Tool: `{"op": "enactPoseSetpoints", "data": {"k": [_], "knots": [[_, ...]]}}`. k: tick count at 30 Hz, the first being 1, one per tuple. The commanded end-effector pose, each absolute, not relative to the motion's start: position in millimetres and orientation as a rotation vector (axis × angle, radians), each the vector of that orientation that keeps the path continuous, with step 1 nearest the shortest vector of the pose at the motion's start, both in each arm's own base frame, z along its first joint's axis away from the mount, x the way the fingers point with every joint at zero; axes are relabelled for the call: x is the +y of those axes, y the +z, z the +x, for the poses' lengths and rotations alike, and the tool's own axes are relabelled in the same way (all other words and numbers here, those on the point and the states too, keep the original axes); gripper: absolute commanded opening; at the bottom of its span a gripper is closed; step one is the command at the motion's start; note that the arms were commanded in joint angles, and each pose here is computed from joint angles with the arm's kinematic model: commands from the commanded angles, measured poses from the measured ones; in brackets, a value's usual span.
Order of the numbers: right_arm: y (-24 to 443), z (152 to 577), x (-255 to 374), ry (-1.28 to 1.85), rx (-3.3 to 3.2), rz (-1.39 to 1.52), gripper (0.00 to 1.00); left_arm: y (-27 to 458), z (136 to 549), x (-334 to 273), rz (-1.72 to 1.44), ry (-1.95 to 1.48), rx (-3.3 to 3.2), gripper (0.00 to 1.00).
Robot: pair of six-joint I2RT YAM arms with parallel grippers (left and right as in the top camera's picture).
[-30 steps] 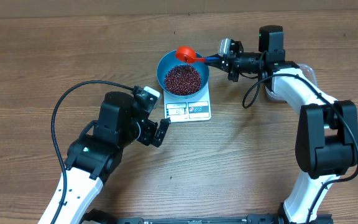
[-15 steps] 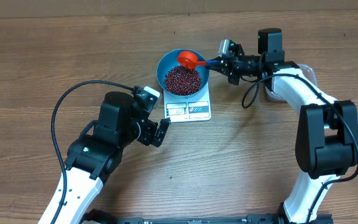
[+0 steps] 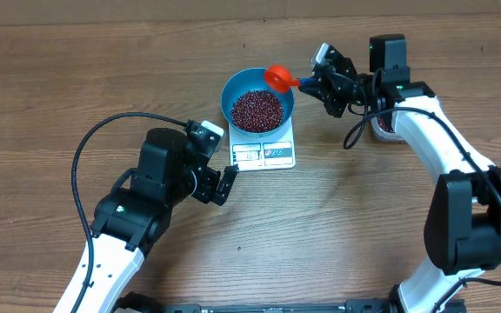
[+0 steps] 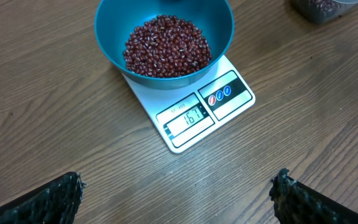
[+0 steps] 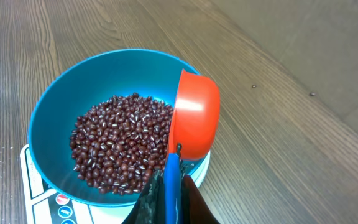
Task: Scoop item into bowl and weigh 150g on scale
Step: 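Lower the scoop into the teal bowl to scoop beans back out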
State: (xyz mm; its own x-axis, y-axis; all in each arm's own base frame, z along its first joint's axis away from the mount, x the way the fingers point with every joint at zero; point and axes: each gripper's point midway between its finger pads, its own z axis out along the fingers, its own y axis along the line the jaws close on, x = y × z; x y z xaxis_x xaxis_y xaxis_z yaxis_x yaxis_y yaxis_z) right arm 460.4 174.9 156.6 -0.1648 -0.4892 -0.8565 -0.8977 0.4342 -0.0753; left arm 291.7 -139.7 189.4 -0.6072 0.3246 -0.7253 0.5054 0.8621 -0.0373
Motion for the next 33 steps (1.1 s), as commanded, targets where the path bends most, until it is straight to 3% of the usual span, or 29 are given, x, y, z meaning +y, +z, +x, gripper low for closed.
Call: {"op": "enactPoseSetpoints", "data": {"k": [1, 16, 22, 33], "knots": [[168, 459, 185, 0.532, 1.815, -1.206, 0.04, 194, 290, -140, 0.618, -0.313, 2.248, 1.0], [143, 458, 217, 0.091, 1.924, -1.325, 0.04, 194, 290, -140, 0.618, -0.313, 2.248, 1.0], [139, 454, 217, 0.144, 1.994, -1.261, 0.04, 194, 290, -140, 0.618, -0.314, 2.248, 1.0], [138, 418, 244, 0.547, 2.116, -1.142, 0.04, 194, 290, -140, 0.618, -0.313, 2.248, 1.0]]}}
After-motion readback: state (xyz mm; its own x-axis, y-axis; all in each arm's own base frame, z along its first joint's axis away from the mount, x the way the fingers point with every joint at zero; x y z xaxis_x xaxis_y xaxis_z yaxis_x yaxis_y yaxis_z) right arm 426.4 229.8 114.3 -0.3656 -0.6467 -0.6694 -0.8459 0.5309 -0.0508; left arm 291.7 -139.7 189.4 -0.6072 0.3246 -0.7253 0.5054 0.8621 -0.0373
